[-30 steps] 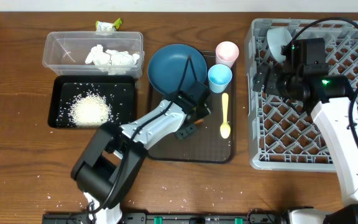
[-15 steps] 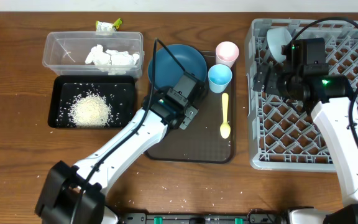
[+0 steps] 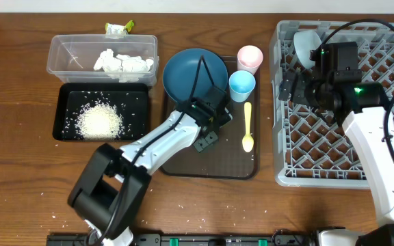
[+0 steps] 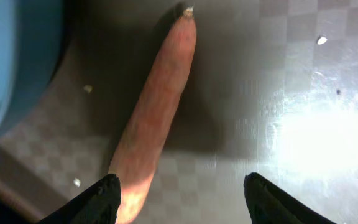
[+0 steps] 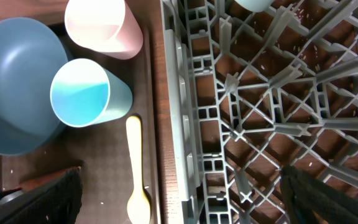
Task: Sort waste into correct bins and load items into the dishwasher rack
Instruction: 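Close the left gripper on the carrot and lift it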
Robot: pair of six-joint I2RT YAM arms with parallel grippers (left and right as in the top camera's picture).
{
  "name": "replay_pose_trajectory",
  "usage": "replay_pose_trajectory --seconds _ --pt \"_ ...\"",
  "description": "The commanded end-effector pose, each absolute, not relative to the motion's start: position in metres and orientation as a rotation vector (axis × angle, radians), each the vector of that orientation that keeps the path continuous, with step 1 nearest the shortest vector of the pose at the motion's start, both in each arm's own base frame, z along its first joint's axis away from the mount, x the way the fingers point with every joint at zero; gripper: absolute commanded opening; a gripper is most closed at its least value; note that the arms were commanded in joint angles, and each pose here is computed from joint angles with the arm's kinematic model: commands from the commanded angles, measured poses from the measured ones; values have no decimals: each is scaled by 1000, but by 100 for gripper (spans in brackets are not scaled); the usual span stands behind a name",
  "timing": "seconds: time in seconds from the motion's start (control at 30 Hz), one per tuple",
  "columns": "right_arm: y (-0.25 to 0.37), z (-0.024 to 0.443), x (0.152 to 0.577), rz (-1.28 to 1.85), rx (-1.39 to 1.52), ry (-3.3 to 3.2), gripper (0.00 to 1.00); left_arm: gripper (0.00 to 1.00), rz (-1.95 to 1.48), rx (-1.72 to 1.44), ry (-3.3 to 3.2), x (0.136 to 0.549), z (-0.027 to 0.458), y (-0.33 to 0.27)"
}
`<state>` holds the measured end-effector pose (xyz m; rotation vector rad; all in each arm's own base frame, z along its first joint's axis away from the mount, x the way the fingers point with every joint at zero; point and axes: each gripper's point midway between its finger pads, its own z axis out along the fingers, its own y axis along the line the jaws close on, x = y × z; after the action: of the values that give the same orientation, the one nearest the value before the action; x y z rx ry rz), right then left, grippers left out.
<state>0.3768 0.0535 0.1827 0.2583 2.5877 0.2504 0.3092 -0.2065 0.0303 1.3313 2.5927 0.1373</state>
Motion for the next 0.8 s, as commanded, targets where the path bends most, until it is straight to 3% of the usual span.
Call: replay_pose_trajectory --seconds 0.0,0.63,0.77 --pt "48 187 376 229 257 2574 99 67 135 1412 2582 310 14 -208" --pt "49 185 373 226 255 2589 99 66 93 1353 2658 319 -11 -197" --pt "49 185 373 226 255 2591 99 56 79 1259 2741 312 -12 -192"
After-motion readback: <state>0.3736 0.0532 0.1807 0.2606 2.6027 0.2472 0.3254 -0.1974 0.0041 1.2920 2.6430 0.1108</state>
